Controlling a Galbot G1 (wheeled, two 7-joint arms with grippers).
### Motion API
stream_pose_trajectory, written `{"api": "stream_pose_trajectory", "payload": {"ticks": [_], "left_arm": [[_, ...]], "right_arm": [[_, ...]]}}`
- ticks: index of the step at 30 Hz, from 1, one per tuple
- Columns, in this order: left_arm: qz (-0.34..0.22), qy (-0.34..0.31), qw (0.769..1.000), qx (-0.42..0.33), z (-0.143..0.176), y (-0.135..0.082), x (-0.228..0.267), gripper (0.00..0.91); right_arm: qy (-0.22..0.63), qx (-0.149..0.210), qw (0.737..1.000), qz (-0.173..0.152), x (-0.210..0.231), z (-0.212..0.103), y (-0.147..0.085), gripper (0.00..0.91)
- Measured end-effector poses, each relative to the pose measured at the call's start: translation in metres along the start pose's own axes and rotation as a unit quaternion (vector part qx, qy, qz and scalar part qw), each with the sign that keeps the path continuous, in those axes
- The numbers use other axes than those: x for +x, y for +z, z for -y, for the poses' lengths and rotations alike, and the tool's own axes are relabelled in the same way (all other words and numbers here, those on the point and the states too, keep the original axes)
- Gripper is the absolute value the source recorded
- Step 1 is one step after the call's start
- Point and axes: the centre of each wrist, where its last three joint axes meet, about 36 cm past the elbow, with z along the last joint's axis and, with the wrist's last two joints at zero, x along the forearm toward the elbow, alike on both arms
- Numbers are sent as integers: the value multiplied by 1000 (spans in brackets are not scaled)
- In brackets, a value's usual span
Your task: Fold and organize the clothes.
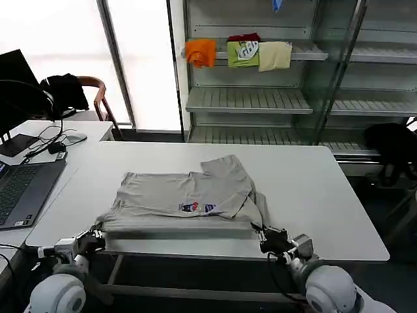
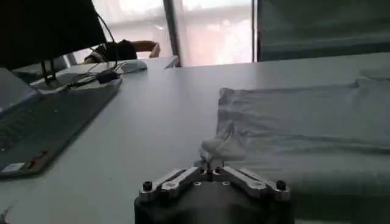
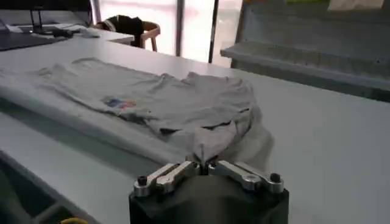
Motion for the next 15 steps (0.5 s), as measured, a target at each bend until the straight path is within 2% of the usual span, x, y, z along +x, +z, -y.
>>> {"api": "stream_pose_trajectory", "payload": {"ticks": [7,15], "left_arm": [[27,-11,999,-17,4,-13,14,907],[79,-1,997,-18,12,-37,25,907]], "right_arm": [[27,-11,1000,7,17,-12,0,907],[62,-14,996,64,24,-5,-25,907]]}}
